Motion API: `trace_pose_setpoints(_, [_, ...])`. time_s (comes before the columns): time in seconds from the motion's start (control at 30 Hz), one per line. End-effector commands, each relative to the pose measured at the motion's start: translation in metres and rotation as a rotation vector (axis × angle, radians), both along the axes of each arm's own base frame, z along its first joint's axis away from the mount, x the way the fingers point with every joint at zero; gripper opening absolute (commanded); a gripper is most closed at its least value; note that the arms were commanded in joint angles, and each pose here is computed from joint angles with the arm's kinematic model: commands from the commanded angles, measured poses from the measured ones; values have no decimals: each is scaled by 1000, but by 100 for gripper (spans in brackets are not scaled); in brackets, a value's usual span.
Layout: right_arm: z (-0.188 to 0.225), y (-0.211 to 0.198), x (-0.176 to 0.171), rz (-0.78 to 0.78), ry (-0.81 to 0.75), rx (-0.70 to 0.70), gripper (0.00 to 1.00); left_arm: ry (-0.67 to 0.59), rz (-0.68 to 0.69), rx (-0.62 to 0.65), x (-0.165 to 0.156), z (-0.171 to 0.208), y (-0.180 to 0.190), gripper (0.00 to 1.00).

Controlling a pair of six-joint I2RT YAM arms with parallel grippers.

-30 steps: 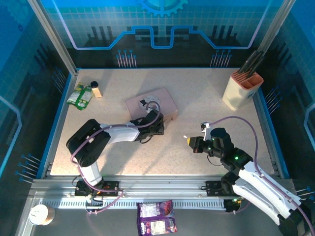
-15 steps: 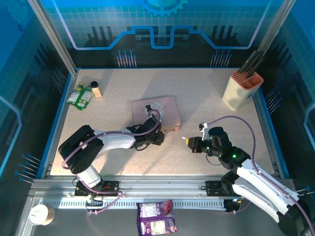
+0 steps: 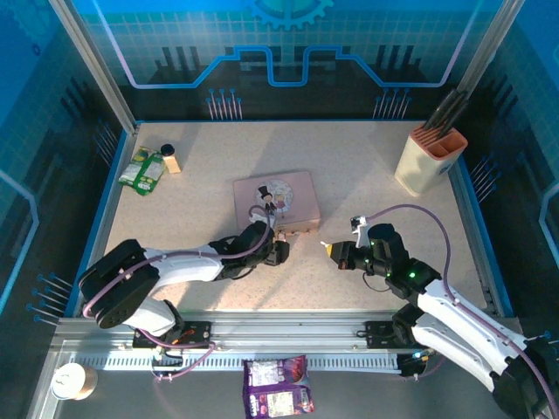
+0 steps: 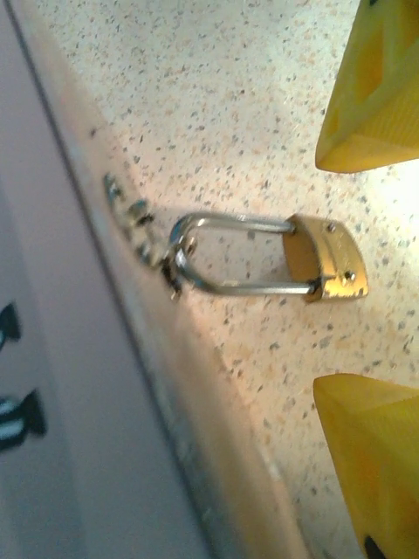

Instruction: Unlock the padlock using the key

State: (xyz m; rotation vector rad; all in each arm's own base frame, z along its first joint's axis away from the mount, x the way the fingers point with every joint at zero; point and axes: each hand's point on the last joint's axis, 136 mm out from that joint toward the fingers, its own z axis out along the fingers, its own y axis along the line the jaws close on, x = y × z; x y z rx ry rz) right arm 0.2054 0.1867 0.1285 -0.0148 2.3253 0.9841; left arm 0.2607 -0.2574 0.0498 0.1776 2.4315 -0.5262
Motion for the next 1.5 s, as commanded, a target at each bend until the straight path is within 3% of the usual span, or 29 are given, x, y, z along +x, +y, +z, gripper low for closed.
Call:
trace_pose_setpoints(0.0, [2,6,2,8,-5,30,0,-13,70,-5,7,3,-4,64])
trace_pose_setpoints(0.3, [-1,16,0,28,-3,31,0,49,143,96,10,-13,-2,64])
trace_pose_setpoints(0.67, [-6,17,-4,26,-2,29,0,88,136,123,9,-24,-10,53])
trace_pose_setpoints(1.13, [-8,15,-6,21,1,28,0,88,86,53,3,-25,-20,29])
trace_pose_setpoints(1.47, [-21,21,-10,34,30,17,0,140,128,-3,1,-6,-26,23])
